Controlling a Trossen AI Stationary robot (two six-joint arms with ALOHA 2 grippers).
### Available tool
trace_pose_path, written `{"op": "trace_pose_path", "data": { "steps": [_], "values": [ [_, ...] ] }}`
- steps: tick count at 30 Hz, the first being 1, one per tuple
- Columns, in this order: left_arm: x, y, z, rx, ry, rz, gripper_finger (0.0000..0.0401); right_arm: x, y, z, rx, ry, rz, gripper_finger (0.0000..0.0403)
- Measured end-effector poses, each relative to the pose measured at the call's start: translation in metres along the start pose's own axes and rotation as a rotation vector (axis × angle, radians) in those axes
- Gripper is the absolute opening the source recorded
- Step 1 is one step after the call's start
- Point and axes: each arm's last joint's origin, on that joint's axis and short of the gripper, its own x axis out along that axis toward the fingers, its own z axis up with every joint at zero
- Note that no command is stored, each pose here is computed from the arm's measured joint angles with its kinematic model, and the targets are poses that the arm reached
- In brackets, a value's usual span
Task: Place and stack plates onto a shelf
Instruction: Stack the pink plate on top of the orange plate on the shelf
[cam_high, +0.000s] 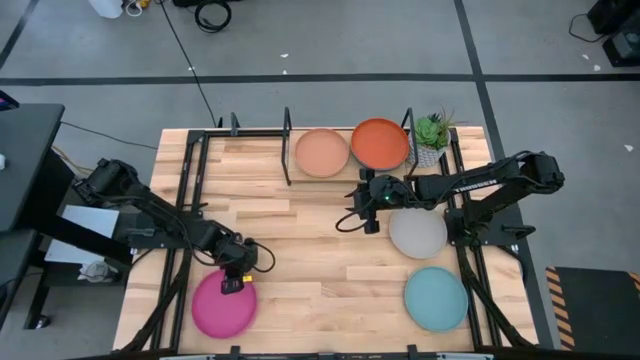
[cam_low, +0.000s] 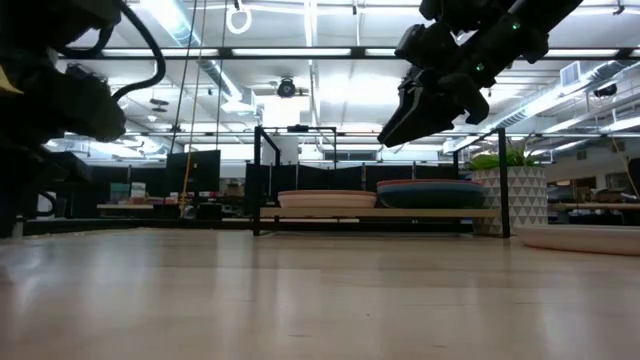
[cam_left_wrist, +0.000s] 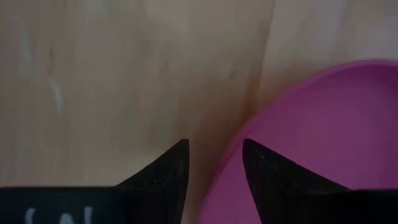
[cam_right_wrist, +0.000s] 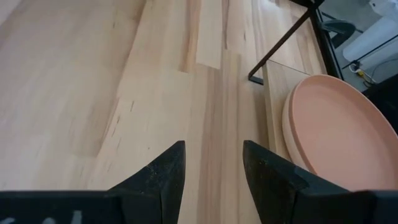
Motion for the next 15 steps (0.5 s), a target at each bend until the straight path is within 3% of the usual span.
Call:
{"op": "trace_pose_path", "data": {
  "steps": [5, 9, 11, 15],
  "values": [
    [0.000, 0.001, -0.001, 0.038, 0.010, 0.006, 0.0112, 0.000, 0.000, 0.000, 0.000, -0.001, 0.003, 0.0167],
    [0.000, 0.001, 0.001, 0.072, 0.014, -0.020, 0.0047, 0.000, 0.000, 0.000, 0.000, -0.002, 0.002, 0.0167],
    [-0.004, 0.001, 0.007, 0.050, 0.003, -0.042, 0.0018, 0.000, 0.000, 0.000, -0.001, -0.004, 0.001, 0.0167],
    [-0.020, 0.006, 0.032, -0.067, -0.100, -0.007, 0.0018, 0.000, -0.001, 0.002, -0.003, -0.024, -0.010, 0.0167]
  ]
}}
